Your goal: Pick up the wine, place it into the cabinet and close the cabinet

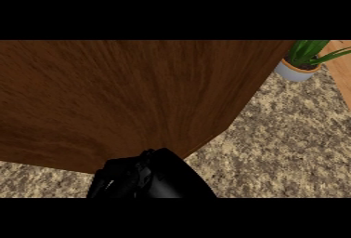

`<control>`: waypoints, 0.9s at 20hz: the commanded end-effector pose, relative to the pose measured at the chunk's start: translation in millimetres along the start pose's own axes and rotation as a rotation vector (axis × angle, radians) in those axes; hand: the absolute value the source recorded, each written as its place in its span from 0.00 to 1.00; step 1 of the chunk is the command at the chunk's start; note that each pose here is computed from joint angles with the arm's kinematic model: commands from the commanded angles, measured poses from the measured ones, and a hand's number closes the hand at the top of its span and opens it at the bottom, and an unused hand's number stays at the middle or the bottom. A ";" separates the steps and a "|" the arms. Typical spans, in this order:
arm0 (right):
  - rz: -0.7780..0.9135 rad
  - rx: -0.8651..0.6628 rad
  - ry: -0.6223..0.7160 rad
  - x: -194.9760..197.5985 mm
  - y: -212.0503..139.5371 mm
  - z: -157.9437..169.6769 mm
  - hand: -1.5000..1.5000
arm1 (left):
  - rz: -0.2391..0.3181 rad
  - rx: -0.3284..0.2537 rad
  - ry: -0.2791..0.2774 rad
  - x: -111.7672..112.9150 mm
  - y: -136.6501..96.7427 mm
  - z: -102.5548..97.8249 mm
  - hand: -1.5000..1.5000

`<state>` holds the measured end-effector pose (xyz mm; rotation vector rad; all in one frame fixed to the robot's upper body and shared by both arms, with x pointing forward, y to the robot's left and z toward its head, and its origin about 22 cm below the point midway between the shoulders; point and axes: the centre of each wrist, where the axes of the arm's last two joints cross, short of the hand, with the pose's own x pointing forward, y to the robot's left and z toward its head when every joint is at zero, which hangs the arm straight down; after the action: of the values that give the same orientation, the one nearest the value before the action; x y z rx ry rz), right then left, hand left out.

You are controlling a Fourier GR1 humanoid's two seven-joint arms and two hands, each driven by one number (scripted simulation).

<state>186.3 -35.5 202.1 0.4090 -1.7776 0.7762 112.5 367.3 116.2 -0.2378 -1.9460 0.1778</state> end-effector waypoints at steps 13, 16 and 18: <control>0.115 -0.160 0.056 -21.0 -73.0 -112.0 1.00 | 0.014 -0.045 0.074 3.8 10.8 -2.1 0.00; 0.123 -0.184 0.048 -46.5 -83.5 -110.0 1.00 | 0.037 -0.061 0.074 -17.2 -11.3 -0.6 0.00; 0.111 -0.186 0.050 -36.8 -118.2 -115.6 1.00 | 0.047 -0.072 0.093 -12.6 -8.2 -9.1 0.00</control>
<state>315.1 -18.0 213.1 0.2469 -1.8190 0.7492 119.7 363.7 115.2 -0.3069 -1.8817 0.1343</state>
